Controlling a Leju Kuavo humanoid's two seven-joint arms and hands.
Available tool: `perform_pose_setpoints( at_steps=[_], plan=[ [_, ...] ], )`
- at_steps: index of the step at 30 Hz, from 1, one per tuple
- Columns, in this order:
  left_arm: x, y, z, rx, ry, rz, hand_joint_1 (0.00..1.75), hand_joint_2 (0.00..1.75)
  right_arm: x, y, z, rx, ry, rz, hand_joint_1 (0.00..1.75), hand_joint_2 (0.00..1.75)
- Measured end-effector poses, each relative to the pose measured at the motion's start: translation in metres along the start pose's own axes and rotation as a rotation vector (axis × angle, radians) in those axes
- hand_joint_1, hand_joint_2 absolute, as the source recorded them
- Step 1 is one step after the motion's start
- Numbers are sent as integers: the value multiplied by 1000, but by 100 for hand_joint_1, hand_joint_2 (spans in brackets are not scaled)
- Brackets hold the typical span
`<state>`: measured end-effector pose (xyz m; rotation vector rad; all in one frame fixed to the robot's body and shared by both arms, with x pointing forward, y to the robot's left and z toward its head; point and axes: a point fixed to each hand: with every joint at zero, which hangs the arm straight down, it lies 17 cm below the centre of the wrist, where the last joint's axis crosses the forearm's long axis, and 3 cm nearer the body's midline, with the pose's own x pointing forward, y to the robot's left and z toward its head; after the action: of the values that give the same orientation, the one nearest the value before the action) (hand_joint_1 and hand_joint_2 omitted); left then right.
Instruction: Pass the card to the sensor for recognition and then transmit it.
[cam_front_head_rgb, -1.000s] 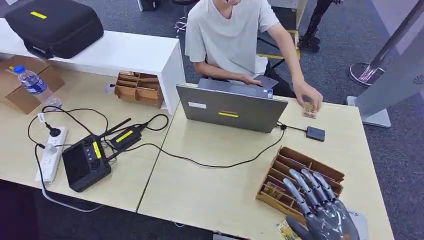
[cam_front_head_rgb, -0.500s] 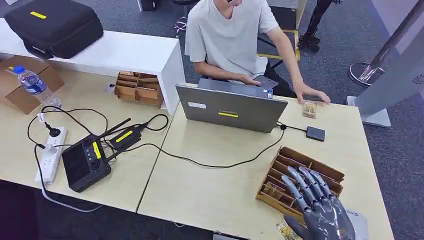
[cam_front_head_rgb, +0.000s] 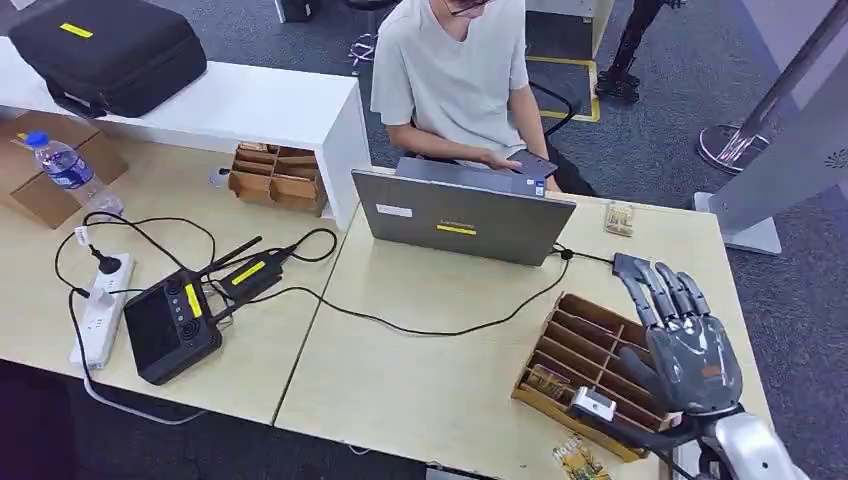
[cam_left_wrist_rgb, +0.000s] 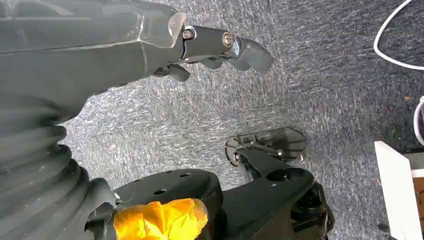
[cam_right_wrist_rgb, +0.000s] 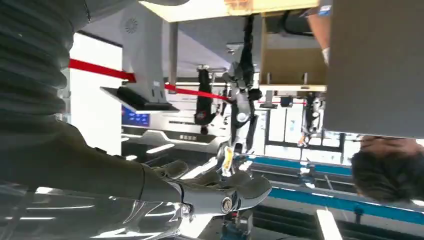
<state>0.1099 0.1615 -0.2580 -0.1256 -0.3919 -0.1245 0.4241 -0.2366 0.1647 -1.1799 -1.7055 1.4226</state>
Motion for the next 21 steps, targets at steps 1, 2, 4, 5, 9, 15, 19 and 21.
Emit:
perform_pose_setpoints(
  at_steps=[1, 2, 4, 5, 9, 15, 19, 21],
  plan=[
    [0, 0, 0, 0, 0, 0, 0, 175, -5, 1, -2, 2, 8, 6, 0, 175],
    [0, 0, 0, 0, -1, -1, 0, 175, -9, 2, -3, 4, 18, 11, 0, 175],
    [1, 0, 0, 0, -1, -2, 0, 175, -16, 5, -6, 16, 38, 30, 0, 175],
    [0, 0, 0, 0, -1, -4, 0, 175, -20, 6, -7, 22, 48, 41, 0, 175],
    [1, 0, 0, -2, 0, -8, 0, 175, -35, 6, -14, 35, 75, 71, 0, 175],
    [0, 0, 0, -2, 1, -8, 0, 175, -49, 7, -19, 48, 102, 89, 0, 175],
    [0, 0, 0, -2, 1, -9, 0, 175, -52, 9, -20, 54, 106, 92, 0, 175],
    [0, 0, 0, -1, 2, -8, 0, 175, -52, 11, -19, 60, 108, 92, 0, 175]
  ],
)
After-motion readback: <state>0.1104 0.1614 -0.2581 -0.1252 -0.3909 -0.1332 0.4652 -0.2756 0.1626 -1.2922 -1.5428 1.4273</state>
